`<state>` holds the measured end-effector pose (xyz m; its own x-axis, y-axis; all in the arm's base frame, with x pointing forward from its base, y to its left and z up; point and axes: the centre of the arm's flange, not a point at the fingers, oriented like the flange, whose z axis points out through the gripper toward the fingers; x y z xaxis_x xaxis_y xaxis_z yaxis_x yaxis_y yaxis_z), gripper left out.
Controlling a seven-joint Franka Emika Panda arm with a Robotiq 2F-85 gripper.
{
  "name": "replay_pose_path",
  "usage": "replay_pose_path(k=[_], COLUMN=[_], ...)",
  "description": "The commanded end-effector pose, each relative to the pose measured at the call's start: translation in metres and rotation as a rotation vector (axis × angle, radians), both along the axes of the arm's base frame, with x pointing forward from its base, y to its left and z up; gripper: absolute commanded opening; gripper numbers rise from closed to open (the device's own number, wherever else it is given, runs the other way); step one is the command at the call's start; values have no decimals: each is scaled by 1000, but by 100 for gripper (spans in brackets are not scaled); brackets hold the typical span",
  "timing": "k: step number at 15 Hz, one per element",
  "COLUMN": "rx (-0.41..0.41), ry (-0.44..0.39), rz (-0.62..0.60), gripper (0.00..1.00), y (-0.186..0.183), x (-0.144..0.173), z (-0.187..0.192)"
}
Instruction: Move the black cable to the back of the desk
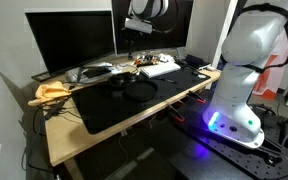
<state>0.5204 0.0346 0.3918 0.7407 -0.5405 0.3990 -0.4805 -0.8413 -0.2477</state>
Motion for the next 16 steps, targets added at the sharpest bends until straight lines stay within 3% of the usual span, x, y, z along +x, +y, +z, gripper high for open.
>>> replay_pose_path(k=[1,16], rx=[-2,4], ry=[-34,-68], rz=[-32,-66], gripper=[3,3], y=[2,9], x=[25,62], z=[-9,-70])
